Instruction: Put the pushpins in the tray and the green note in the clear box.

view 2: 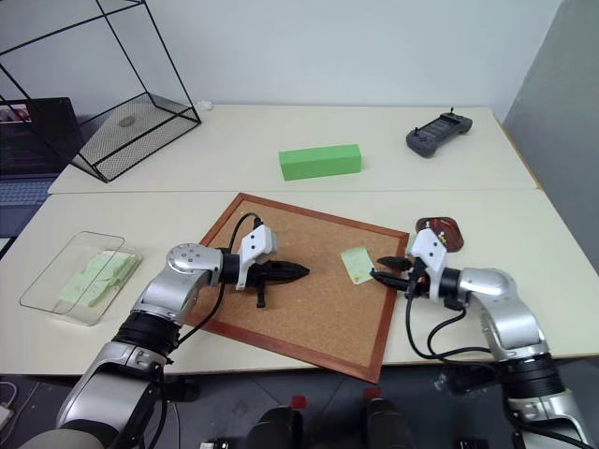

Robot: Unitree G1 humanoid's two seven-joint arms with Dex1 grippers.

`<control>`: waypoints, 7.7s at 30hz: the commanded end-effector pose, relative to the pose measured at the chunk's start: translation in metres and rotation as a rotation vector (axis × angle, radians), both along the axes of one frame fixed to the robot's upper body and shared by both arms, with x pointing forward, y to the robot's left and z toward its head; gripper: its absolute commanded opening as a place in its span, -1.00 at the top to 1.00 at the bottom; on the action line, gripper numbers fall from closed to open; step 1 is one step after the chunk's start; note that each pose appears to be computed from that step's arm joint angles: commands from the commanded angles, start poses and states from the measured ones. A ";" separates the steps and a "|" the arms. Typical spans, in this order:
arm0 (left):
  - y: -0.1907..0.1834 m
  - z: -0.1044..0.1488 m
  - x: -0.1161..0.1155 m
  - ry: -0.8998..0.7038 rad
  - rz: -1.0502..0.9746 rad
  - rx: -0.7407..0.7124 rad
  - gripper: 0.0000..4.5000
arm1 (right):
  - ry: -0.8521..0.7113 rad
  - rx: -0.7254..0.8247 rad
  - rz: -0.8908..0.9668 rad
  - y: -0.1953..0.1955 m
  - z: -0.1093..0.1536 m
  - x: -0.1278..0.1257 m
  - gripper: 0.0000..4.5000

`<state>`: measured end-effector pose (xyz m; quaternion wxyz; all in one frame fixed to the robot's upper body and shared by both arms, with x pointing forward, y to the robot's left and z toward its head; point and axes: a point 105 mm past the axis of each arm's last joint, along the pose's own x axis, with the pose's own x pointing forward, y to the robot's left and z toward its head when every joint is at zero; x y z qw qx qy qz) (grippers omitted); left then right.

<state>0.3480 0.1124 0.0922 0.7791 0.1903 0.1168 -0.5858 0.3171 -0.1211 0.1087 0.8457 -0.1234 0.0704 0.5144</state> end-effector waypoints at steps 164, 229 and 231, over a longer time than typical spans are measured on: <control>0.007 -0.002 -0.003 0.008 -0.014 0.052 1.00 | -0.099 0.070 0.007 0.038 -0.014 0.015 0.72; -0.065 0.089 0.000 0.715 0.232 -0.849 -0.72 | -0.736 -0.231 0.122 0.032 0.069 -0.010 1.00; -0.071 0.089 0.001 0.734 0.222 -0.856 -0.72 | -0.739 -0.229 0.135 0.037 0.069 -0.013 1.00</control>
